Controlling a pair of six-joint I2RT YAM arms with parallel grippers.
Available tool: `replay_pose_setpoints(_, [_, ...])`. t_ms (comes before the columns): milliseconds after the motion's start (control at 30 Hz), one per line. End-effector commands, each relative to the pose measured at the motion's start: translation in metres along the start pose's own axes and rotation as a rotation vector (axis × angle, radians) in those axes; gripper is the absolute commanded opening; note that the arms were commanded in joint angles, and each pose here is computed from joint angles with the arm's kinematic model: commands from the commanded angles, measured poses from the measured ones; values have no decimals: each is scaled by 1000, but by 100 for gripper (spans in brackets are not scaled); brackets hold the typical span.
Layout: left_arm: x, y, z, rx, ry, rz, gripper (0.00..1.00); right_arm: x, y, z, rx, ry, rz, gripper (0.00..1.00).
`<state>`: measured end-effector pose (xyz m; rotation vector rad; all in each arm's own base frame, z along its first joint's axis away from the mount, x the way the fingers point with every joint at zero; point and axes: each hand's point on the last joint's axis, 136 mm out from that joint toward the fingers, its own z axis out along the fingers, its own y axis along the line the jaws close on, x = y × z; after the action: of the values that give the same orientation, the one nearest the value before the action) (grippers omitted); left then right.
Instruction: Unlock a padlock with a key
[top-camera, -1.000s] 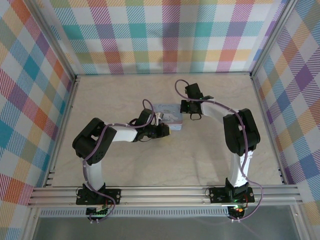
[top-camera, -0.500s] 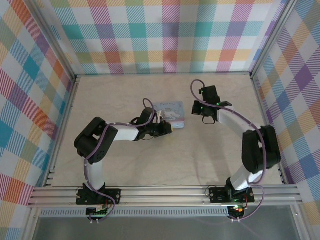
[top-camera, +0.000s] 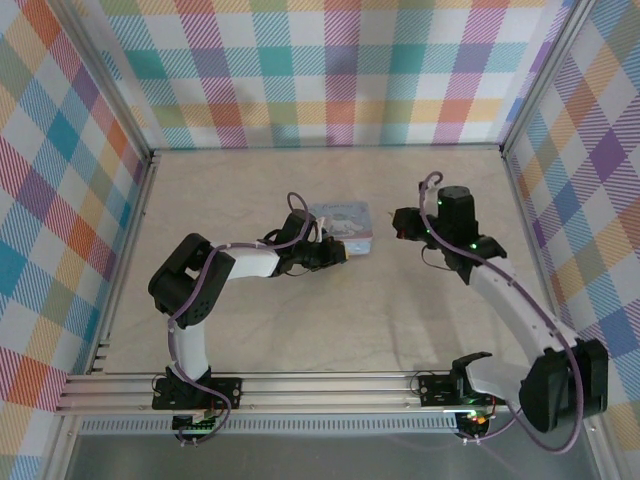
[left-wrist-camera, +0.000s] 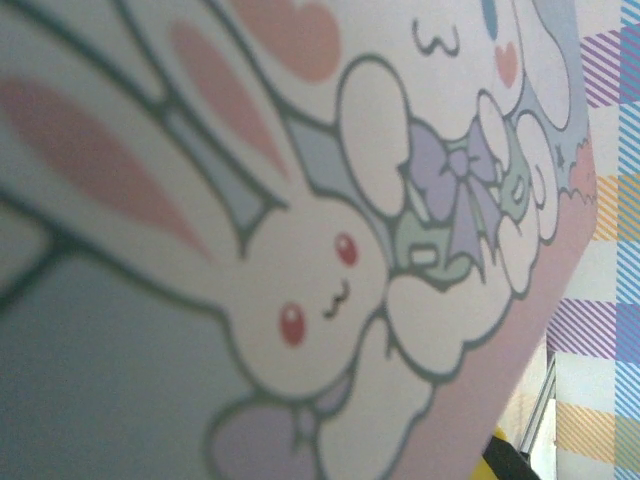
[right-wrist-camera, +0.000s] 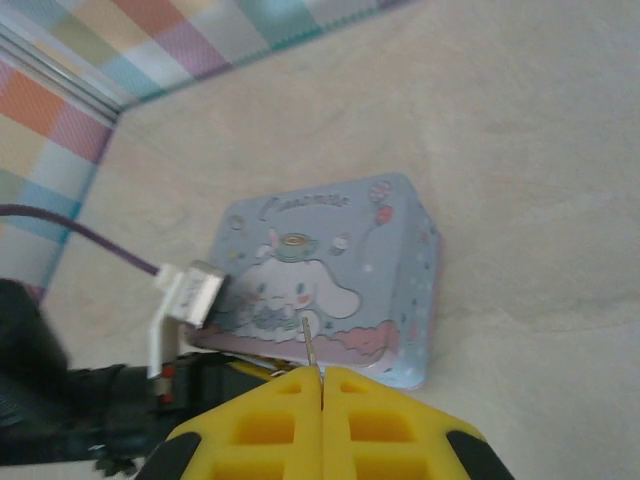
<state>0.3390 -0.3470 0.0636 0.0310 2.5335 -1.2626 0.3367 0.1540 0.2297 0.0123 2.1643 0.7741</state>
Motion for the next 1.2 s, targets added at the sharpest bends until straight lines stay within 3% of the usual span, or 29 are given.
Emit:
replay_pose_setpoints(0, [0,-13,2,27,31,-7,11,-5,18,-18,-115,-39,58,0])
replay_pose_setpoints(400, [-12,-23,-4,26,28,-13,11,14,34,-52,-367,-111,305,0])
replay_pose_setpoints(700, [-15,-28,-7,42,42,-19,11,39,19,-52,-378,-117,441,0])
replay_pose_setpoints(1167, [-17,-32,-7,61,40,-25,11,88,-21,-22,-336,-75,594,0])
